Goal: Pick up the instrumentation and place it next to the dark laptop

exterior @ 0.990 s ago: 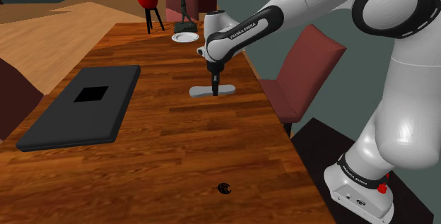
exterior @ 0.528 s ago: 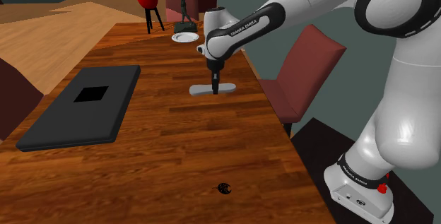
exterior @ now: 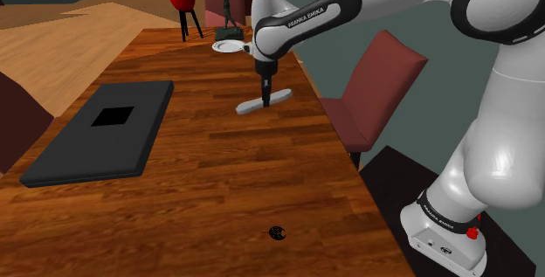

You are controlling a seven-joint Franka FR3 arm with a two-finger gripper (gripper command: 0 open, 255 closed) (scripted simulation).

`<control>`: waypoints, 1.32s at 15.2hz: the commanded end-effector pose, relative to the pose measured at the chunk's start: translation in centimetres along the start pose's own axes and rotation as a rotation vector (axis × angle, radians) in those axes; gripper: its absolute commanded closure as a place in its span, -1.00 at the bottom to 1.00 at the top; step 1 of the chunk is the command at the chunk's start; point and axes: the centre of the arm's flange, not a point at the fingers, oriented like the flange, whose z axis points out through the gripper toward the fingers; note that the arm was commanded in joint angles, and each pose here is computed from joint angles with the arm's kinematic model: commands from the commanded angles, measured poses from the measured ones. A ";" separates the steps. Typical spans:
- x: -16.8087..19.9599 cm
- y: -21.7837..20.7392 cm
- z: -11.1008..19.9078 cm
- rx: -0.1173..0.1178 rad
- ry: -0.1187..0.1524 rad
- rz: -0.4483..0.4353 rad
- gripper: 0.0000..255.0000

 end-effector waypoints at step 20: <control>8.0 -8.8 -6.0 0.000 0.000 0.000 1.00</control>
